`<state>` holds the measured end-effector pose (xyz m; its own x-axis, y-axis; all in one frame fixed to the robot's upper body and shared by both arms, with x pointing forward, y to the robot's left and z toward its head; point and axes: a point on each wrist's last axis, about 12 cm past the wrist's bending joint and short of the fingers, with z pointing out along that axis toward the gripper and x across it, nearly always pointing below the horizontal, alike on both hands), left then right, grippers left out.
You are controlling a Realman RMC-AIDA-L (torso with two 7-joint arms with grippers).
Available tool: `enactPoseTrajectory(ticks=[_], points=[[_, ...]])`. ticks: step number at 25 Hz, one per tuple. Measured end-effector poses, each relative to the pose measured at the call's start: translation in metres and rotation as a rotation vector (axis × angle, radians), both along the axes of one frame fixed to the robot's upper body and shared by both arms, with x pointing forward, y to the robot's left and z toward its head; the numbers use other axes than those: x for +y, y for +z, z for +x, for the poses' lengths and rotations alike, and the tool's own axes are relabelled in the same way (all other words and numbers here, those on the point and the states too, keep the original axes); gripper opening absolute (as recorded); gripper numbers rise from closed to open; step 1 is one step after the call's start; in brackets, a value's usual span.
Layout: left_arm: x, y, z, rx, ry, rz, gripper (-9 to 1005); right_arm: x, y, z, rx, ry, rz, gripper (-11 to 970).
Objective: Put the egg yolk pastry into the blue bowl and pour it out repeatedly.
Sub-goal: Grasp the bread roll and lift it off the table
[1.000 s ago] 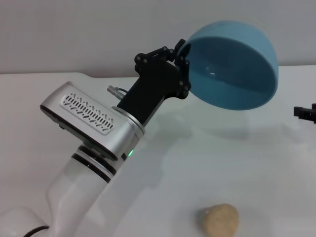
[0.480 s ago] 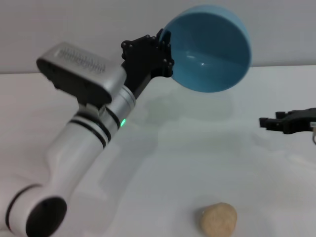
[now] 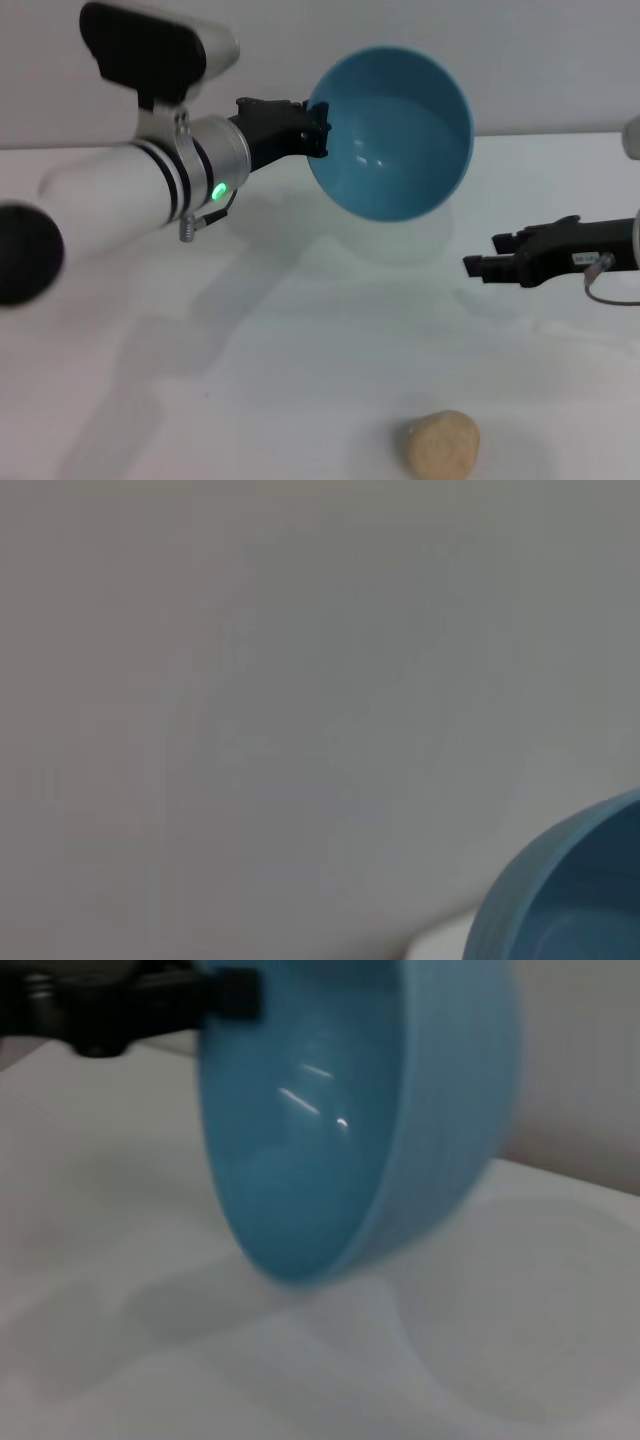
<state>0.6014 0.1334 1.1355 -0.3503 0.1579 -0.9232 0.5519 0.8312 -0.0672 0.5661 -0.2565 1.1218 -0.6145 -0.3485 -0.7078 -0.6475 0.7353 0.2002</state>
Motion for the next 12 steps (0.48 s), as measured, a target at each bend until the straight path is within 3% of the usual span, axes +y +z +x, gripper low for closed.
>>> enactPoseTrajectory(ticks=[5, 6, 12], points=[[0.008, 0.014, 0.008, 0.151, -0.063, 0.076, 3, 0.016, 0.007, -0.001, 0.006, 0.094, -0.02, 512], [0.008, 0.015, 0.01, 0.235, -0.088, 0.133, 3, 0.019, 0.007, -0.002, 0.008, 0.111, -0.024, 511], [0.008, 0.014, 0.015, 0.371, -0.052, 0.326, 3, 0.038, 0.011, -0.006, 0.028, 0.214, -0.044, 513]])
